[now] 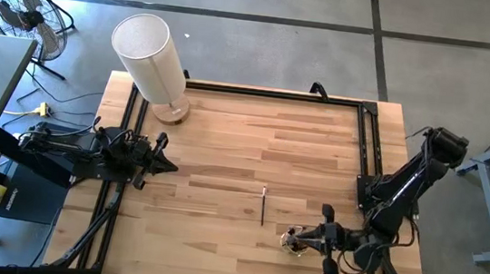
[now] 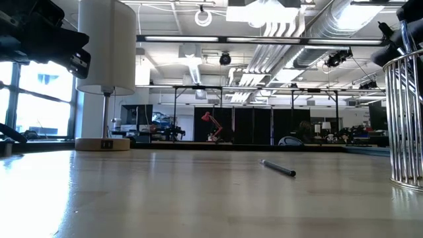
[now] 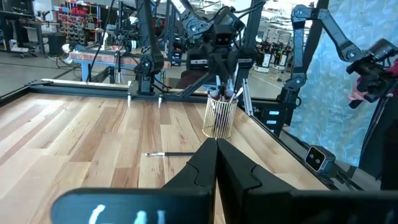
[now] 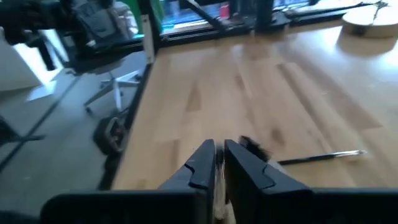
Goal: Pick & Place Makeup Brushes
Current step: Put the eyeshadow brush into the makeup holder
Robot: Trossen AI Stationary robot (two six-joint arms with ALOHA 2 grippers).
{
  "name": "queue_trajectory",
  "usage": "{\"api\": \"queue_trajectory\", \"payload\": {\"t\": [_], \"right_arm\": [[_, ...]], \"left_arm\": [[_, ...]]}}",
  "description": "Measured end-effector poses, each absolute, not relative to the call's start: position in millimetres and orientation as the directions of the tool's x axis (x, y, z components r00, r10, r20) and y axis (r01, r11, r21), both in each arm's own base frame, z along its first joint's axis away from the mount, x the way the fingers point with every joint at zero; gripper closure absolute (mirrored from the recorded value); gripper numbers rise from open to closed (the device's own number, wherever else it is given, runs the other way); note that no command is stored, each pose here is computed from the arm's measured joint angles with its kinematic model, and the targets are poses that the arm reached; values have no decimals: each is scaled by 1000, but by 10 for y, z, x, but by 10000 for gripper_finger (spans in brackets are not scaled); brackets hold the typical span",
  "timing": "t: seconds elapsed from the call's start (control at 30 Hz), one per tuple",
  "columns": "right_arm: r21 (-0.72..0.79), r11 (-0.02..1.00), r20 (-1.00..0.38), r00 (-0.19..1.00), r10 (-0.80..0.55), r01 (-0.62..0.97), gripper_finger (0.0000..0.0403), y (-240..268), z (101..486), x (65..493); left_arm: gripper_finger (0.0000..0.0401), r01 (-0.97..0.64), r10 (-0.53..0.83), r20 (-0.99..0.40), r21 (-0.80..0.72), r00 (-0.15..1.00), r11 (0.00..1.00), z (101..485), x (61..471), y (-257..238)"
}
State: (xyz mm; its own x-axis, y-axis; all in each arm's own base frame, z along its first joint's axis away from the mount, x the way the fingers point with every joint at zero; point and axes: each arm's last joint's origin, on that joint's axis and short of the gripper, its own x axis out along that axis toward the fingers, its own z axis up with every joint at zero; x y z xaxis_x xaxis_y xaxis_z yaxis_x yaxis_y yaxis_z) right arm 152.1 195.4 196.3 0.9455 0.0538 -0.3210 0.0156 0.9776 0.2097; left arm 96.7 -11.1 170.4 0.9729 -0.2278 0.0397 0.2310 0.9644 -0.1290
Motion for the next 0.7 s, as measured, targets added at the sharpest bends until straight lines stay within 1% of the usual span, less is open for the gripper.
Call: {"api": "queue_trajectory", "payload": {"t": [0.13, 0.23, 0.33, 0.4, 0.5, 0.63, 0.7], "right_arm": [[243, 970, -322, 942, 91, -11, 343, 1921, 2039, 1495], [228, 973, -342, 933, 115, -37, 320, 1849, 2105, 1458], [241, 970, -333, 936, 111, -30, 304, 1740, 2217, 1425], [229, 973, -309, 947, 89, -17, 301, 1659, 2362, 1438], [150, 989, -267, 963, 20, 21, 306, 1535, 2659, 1531], [67, 991, -248, 964, -97, 117, 319, 1355, 3023, 1807], [82, 983, -250, 958, -141, 166, 322, 1264, 3167, 1987]], "left_arm": [[400, 231, -228, 40, -129, 973, 964, 1704, 967, -111], [400, 231, -228, 40, -129, 973, 964, 1704, 967, -111], [400, 231, -228, 40, -129, 973, 964, 1704, 967, -111], [400, 231, -228, 39, -129, 973, 964, 1704, 967, -111], [400, 231, -228, 39, -129, 973, 964, 1704, 967, -111], [400, 231, -228, 40, -129, 973, 964, 1704, 967, -111], [400, 231, -228, 39, -129, 973, 964, 1704, 967, -111]]}}
